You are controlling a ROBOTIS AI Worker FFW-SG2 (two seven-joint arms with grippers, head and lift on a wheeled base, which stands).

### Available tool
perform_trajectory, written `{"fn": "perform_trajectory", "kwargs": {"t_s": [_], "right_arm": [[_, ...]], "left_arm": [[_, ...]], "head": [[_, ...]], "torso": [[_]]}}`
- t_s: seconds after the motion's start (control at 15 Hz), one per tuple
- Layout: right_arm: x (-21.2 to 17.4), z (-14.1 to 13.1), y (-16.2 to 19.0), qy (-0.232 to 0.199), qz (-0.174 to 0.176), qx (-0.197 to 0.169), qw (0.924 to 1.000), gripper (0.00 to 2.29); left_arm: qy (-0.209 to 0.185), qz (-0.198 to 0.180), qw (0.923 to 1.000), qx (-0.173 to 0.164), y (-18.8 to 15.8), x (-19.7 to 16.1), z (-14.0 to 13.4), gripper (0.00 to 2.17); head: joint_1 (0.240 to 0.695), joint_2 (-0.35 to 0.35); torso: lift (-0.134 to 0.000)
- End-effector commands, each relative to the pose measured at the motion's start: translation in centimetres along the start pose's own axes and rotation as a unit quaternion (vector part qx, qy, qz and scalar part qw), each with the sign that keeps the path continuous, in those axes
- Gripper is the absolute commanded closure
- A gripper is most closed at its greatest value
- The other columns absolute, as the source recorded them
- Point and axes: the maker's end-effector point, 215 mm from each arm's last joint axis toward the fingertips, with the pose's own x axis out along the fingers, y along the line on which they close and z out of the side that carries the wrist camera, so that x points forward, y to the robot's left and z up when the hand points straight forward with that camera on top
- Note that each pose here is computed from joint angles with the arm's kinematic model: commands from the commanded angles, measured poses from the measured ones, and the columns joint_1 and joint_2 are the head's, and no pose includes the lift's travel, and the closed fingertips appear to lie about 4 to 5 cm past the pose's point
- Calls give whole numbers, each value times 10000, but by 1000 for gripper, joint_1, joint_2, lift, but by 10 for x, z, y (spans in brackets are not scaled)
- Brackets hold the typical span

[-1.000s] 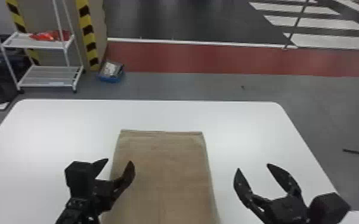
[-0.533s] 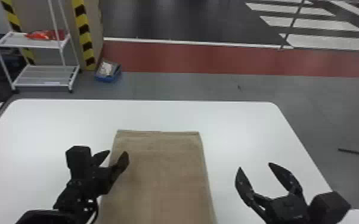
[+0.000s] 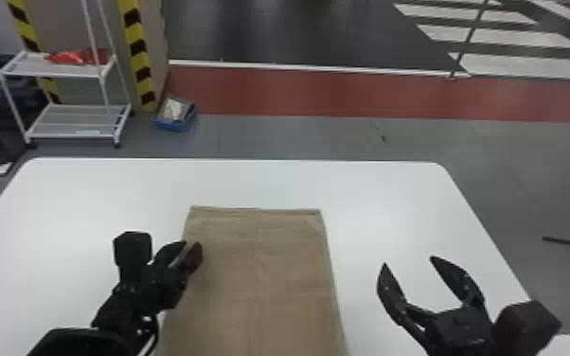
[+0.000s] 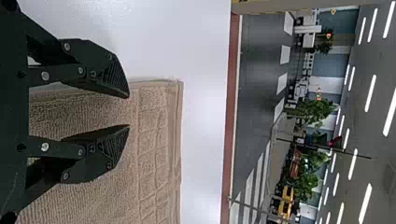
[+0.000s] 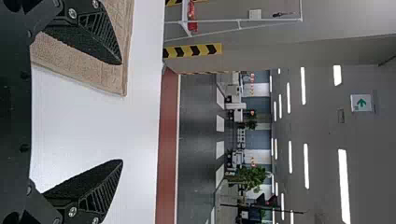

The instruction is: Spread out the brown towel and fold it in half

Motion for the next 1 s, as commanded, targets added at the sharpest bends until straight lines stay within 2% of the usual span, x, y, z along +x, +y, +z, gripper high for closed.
{"fn": "perform_trajectory", "kwargs": {"t_s": [0.0, 0.13, 0.2, 0.27, 0.6, 0.73, 0.8, 0.87, 0.93], "right_arm": [[2, 1, 0, -2, 6, 8, 10000, 144], [1, -1, -1, 21, -2, 11, 10000, 144], [1, -1, -1, 21, -2, 11, 10000, 144], [1, -1, -1, 21, -2, 11, 10000, 144], [2, 0, 0, 11, 20, 37, 10000, 144], [2, 0, -1, 3, 17, 33, 10000, 144], [2, 0, -1, 3, 17, 33, 10000, 144], [2, 1, -1, -6, 17, 38, 10000, 144], [2, 0, -2, 1, 10, 37, 10000, 144]], "left_arm": [[6, 32, 10000, 59, 1, 0, 0, 934], [11, 77, 9999, 96, 3, 0, -1, 920], [4, 109, 9999, 105, 5, 0, 0, 718], [15, 116, 9998, 139, 6, 0, 0, 677], [180, 145, 9995, 225, 10, 1, -17, 697], [165, 143, 9995, 227, 10, 1, -15, 701], [142, 146, 9995, 229, 10, 0, -13, 802], [117, 181, 9995, 228, 11, -1, -12, 1038], [109, 186, 9995, 228, 11, -2, -11, 1058]], "head": [[695, -117], [695, -116], [695, -114], [695, -113], [695, -109], [695, -108], [695, -108], [695, -107], [695, -107]], "torso": [[-57], [-57], [-57], [-57], [-57], [-57], [-57], [-57], [-57]]}}
